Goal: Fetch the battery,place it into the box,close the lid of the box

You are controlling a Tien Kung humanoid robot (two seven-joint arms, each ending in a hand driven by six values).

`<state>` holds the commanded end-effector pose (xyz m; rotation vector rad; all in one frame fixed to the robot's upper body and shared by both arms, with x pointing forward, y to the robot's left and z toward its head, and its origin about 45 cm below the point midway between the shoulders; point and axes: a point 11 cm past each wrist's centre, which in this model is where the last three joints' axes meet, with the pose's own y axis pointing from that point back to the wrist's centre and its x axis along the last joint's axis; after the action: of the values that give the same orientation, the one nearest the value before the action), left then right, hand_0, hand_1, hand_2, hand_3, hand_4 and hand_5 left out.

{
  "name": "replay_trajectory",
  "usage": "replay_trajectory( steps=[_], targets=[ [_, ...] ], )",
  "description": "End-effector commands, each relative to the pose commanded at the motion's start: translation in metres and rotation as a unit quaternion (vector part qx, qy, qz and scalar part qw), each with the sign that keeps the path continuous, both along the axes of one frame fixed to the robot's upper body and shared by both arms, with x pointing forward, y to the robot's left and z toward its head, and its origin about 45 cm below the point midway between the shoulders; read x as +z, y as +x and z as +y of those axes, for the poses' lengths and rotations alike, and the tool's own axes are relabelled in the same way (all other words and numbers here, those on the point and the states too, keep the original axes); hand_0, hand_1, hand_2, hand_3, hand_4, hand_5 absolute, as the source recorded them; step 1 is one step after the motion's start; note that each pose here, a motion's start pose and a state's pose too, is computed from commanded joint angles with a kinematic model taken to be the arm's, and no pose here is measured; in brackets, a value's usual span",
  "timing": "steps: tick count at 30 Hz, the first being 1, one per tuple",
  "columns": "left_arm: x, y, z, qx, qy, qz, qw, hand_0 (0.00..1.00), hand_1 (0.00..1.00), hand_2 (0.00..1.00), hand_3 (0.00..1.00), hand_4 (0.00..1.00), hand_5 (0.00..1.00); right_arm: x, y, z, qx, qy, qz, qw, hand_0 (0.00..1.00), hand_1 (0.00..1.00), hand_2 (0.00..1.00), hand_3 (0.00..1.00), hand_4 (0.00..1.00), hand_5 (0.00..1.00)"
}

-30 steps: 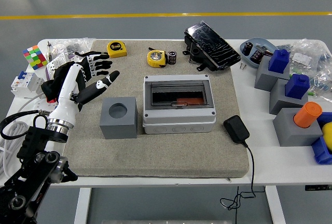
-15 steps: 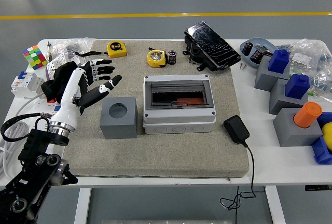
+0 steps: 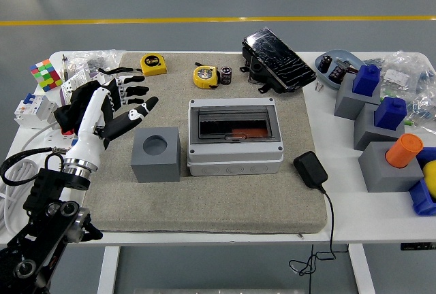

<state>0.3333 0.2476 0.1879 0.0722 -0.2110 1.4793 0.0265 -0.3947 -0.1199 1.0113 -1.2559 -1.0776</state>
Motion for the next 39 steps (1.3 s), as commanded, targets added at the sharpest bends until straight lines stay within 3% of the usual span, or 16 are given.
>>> replay_trajectory(
  steps=[10,21,39],
  targets=[
    [-0.007,-0.0018,0.006,0.010,0.000,0.009,1.000,0.533,0.622,0.599,0.650,0.920,0.369,0.000,-0.001,0.001,-0.002,0.001,0.001,1.000,0.642,0.666,0.675,0.608,0.992,0.600],
    [-0.022,-0.0109,0.010,0.011,0.008,0.033,0.999,0.531,0.619,0.592,0.651,0.919,0.370,-0.003,-0.012,0.010,-0.011,0.007,0.014,1.000,0.641,0.665,0.675,0.608,0.992,0.599],
    [-0.024,-0.0160,0.018,0.014,0.017,0.036,0.999,0.529,0.618,0.590,0.651,0.916,0.367,-0.004,-0.011,0.012,-0.020,0.008,0.012,1.000,0.642,0.666,0.675,0.608,0.992,0.599]
  ],
)
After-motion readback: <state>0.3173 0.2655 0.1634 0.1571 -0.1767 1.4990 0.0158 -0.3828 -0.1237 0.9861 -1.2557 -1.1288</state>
